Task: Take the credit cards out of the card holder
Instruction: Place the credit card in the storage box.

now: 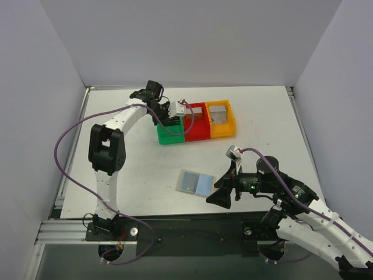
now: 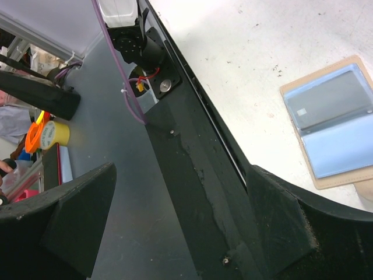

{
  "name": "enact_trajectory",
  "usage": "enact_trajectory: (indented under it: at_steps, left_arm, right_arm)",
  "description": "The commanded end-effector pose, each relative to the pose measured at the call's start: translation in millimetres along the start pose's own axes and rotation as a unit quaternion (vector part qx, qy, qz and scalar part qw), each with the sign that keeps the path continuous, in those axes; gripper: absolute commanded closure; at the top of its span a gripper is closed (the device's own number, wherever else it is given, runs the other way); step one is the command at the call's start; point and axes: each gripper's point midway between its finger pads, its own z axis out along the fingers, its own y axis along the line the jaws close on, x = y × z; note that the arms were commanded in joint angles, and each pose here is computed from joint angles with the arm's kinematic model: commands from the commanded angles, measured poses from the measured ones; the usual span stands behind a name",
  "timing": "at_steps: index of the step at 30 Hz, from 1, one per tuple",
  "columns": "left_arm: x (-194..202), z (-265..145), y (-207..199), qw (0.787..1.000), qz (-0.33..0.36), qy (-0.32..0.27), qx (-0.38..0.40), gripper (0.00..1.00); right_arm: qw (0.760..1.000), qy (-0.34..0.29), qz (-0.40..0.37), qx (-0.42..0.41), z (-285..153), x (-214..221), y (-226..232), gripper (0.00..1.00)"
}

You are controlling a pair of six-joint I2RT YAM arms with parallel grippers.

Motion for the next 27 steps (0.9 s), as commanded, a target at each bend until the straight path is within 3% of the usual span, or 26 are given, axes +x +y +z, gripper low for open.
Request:
enact_trajectory:
  at_steps: [1, 27]
  left_arm:
    - [-19.1, -6.7, 20.3, 0.999, 0.040, -0.013, -0.033, 1.00]
    - [-7.0, 21.6, 35.4, 0.998, 0.030, -0.004, -0.050, 1.00]
  right_arm:
    - [1.000, -0.013, -0.016, -0.004, 4.4, -6.7, -0.8, 0.12]
    - [1.000, -0.010, -0.007, -0.003, 13.9, -6.5, -6.6, 0.12]
